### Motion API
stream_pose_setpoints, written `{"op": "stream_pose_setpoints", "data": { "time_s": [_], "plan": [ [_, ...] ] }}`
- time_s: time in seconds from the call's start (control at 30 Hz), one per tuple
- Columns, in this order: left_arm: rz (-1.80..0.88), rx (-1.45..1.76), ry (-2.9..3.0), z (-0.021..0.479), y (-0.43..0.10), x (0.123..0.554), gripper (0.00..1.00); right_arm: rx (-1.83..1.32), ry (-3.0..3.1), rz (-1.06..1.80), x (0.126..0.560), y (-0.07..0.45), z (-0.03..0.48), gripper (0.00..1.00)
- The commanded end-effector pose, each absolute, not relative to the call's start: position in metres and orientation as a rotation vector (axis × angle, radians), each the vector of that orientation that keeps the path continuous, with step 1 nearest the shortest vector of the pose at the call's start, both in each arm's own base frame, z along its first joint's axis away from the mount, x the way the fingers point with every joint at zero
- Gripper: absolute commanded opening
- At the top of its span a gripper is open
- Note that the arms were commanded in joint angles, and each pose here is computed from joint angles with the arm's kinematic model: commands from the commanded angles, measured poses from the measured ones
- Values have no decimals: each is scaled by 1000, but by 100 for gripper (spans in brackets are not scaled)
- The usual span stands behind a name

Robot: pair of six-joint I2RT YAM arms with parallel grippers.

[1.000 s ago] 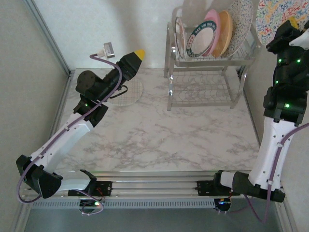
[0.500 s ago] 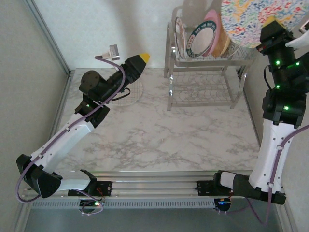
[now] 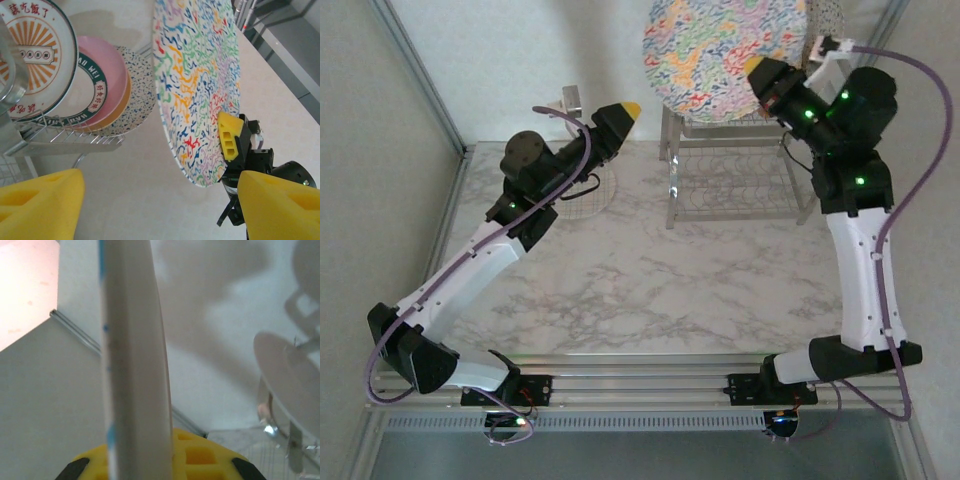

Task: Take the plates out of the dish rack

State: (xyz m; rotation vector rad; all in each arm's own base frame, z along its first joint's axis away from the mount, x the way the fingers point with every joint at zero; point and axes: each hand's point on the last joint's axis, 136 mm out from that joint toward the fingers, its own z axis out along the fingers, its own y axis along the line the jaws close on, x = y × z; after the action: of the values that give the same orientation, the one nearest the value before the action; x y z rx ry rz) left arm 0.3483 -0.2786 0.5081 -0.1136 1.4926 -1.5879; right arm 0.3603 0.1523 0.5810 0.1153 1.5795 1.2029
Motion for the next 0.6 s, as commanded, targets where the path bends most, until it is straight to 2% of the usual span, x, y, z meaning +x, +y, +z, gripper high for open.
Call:
{"op": "stream_pose_setpoints", "data": {
  "time_s": [0.0,0.57],
  "plan": [
    [-1611,-102,1455,527,-274,343,79,60,1525,1285,343,168,607,0],
    [-1544,-187,1542,502,-272,369,66,-13,1679,1440,350,222,571,0]
  ]
}}
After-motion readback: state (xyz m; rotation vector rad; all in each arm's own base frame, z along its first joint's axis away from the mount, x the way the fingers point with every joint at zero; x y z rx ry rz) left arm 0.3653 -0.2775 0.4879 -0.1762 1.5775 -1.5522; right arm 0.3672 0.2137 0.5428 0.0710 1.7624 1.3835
